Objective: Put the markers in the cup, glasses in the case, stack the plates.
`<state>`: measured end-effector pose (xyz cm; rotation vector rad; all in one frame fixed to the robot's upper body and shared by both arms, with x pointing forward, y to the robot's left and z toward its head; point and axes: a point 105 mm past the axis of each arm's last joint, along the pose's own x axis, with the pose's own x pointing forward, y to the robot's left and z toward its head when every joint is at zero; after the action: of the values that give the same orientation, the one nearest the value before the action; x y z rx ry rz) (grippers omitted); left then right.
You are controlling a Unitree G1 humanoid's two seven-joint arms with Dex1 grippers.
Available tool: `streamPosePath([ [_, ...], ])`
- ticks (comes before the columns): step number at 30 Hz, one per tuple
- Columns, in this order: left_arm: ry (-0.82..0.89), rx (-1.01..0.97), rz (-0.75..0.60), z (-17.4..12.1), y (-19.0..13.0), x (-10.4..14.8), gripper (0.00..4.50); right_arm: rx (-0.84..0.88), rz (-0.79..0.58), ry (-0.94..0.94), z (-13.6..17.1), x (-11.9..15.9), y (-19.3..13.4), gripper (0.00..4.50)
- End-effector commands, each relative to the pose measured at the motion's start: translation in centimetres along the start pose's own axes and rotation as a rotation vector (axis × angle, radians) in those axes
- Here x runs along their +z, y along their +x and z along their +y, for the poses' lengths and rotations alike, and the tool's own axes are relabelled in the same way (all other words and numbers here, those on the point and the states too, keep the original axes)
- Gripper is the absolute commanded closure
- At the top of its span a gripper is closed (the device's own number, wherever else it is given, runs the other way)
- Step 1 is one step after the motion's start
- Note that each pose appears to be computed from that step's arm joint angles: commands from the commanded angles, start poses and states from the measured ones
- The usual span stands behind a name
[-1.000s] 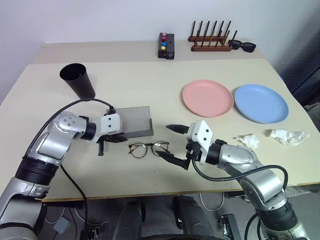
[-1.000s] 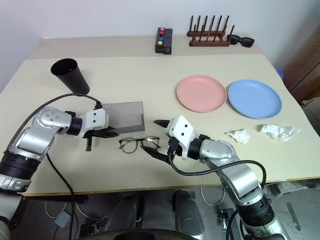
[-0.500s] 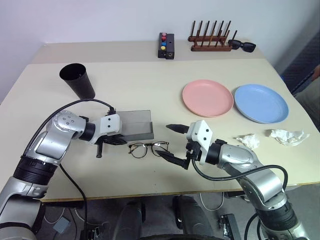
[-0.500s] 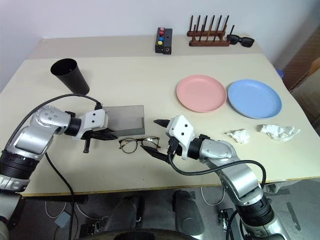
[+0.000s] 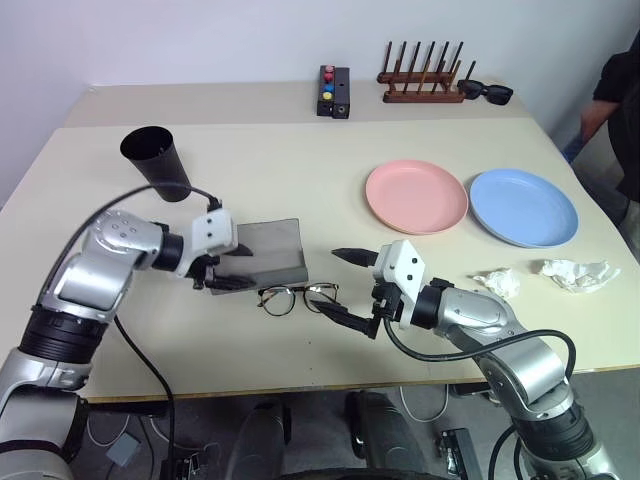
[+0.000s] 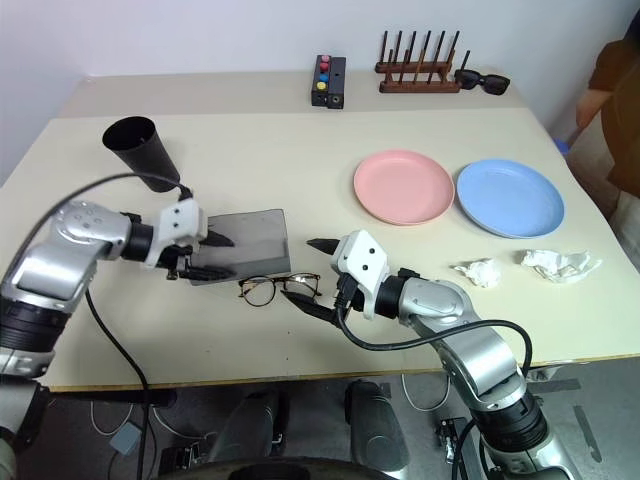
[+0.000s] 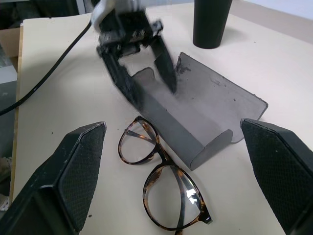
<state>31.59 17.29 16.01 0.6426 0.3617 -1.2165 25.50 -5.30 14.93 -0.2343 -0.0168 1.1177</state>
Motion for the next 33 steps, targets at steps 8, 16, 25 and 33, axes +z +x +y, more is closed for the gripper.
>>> streamPosePath([
  [8,0.193,-0.113,-0.019,-2.8,1.0,3.9,1.58,-0.001,0.014,-0.085,-0.2,0.3,0.0,0.00],
  [16,0.215,-0.100,-0.016,-3.2,3.0,4.4,1.58,0.009,0.082,-0.170,-0.4,0.0,-0.3,0.00],
  [25,0.164,0.159,-0.013,2.2,-2.0,2.0,1.58,0.122,0.221,-0.327,0.0,-0.6,1.4,0.00],
  [33,0.173,0.040,-0.059,-0.8,-1.5,2.4,1.58,0.138,0.217,-0.299,-0.1,-0.6,2.4,0.00],
])
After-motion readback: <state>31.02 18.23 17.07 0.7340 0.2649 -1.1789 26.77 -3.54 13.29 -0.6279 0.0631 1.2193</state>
